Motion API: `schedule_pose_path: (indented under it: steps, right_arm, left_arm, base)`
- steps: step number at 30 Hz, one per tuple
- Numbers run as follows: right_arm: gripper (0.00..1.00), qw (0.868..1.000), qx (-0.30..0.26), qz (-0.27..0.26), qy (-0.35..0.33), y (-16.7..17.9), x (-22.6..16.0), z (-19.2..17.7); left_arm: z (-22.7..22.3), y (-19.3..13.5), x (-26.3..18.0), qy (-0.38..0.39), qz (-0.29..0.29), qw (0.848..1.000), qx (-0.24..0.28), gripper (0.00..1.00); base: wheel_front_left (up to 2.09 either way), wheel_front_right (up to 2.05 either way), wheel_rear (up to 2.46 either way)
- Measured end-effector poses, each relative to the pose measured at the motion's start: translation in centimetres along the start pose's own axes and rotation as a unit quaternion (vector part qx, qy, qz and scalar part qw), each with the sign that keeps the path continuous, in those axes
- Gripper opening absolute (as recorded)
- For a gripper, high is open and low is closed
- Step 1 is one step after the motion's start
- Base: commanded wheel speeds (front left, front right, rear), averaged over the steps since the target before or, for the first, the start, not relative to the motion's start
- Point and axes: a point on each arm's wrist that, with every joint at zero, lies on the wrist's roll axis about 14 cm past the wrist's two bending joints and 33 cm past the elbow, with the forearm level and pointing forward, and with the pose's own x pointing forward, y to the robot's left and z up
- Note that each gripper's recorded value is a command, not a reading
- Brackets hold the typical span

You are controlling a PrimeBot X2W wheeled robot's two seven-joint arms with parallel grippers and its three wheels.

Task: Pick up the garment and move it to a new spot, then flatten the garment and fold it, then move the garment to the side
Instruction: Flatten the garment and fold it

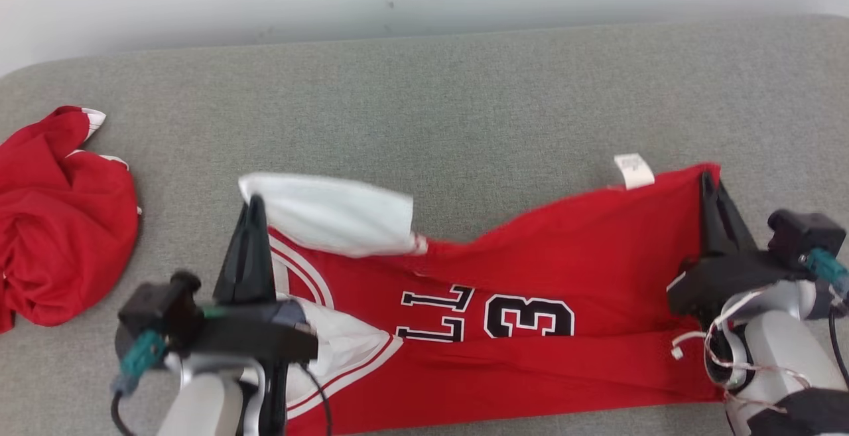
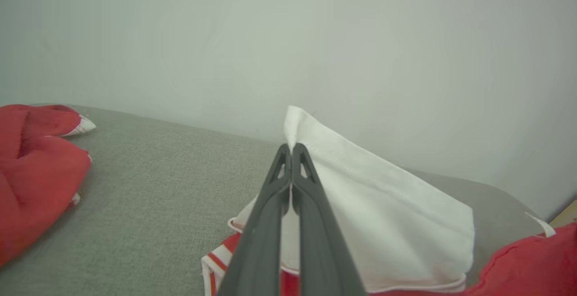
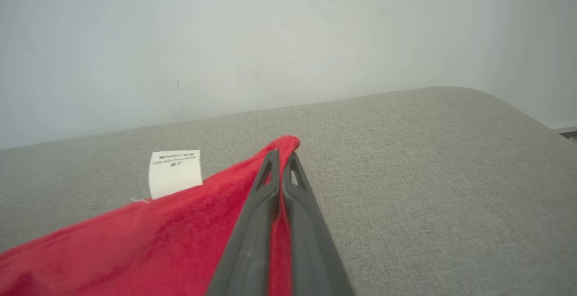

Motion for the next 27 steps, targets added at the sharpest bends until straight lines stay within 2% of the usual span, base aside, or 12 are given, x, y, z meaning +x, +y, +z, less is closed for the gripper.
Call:
schedule_pose_path:
  steps: [6,13,20,27]
  right_arm:
    - [0.0,1.0,0.025,-0.014,0.004,-0.2,0.6,0.2]
    - [0.0,0.999,0.032,-0.032,0.021,-1.1,0.5,-0.5]
    - [0.0,0.998,0.017,-0.045,0.041,-2.1,-0.6,-2.2]
    - [0.0,0.998,-0.037,-0.04,0.037,-2.6,-1.3,-2.7]
  left_arm:
    - [2.9,-1.5,2.9,-0.045,-0.024,0.999,-0.002,0.0]
    - [2.3,-2.5,3.3,-0.036,-0.035,0.998,-0.026,0.0]
    - [1.4,-2.4,1.3,-0.023,-0.027,0.998,-0.05,0.0]
    - [0.4,-1.9,-1.6,-0.004,-0.011,0.998,-0.068,0.0]
  base:
    - [0.0,0.0,0.0]
    - [0.0,0.0,0.0]
    - [0.0,0.0,0.0]
    - [0.0,0.0,0.0]
